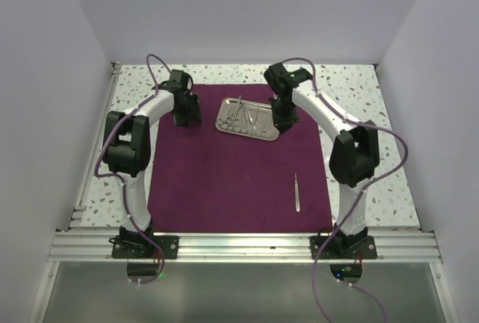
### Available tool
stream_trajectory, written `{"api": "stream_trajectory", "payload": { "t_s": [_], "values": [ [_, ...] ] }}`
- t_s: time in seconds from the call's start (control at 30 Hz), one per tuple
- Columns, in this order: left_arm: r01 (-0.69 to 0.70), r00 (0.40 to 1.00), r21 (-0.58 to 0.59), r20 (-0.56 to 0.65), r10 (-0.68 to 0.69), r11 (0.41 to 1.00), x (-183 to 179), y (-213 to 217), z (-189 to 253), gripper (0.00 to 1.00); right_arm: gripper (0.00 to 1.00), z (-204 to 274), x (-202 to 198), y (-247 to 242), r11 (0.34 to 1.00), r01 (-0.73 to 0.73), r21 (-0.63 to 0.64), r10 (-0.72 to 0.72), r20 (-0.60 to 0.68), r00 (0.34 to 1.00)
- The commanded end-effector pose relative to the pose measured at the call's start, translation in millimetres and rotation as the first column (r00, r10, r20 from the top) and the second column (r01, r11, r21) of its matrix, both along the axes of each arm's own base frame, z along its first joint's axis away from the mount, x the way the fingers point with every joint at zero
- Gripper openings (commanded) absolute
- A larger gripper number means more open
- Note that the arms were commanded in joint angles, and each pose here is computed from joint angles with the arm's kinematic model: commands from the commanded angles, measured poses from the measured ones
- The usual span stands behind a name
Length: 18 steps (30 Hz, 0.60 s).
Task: Open and lay out the surgical kit
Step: Pick up the medical item from the container, then place the medical item in the surgical kit.
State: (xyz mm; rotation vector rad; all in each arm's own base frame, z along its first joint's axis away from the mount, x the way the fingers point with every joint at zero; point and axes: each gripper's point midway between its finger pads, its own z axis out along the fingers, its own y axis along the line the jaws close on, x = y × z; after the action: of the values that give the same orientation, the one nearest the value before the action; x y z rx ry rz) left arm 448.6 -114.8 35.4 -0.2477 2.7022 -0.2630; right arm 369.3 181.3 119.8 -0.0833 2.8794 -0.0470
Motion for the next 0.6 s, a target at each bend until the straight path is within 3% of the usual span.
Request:
{"api": "stream_trajectory", "payload": {
  "t_s": [0.0,0.1,0.2,0.4,0.57],
  "values": [
    [-0.020,0.994,-0.037,0.111,0.024,0.999,17,-1,37,0.57,0.00,17,-35,-16,1.000,0.019,0.005,-0.019,0.003,1.000],
    [-0.027,0.992,-0.051,0.124,0.033,0.998,20,-4,43,0.58,0.00,26,-59,-22,0.998,0.026,0.051,-0.027,0.027,0.999],
    [-0.022,0.990,-0.045,0.136,0.028,0.999,19,-11,46,0.59,0.00,-7,-110,-36,0.998,0.036,0.054,-0.032,-0.062,0.998],
    [0.009,0.988,-0.003,0.157,-0.008,1.000,21,-32,61,0.60,0.00,-42,-172,-39,0.997,0.019,0.080,-0.008,-0.135,0.991],
    [0.001,0.980,0.020,0.200,-0.005,1.000,20,-41,89,0.60,0.00,-67,-196,-41,0.996,0.007,0.094,0.007,-0.153,0.988]
  ]
}}
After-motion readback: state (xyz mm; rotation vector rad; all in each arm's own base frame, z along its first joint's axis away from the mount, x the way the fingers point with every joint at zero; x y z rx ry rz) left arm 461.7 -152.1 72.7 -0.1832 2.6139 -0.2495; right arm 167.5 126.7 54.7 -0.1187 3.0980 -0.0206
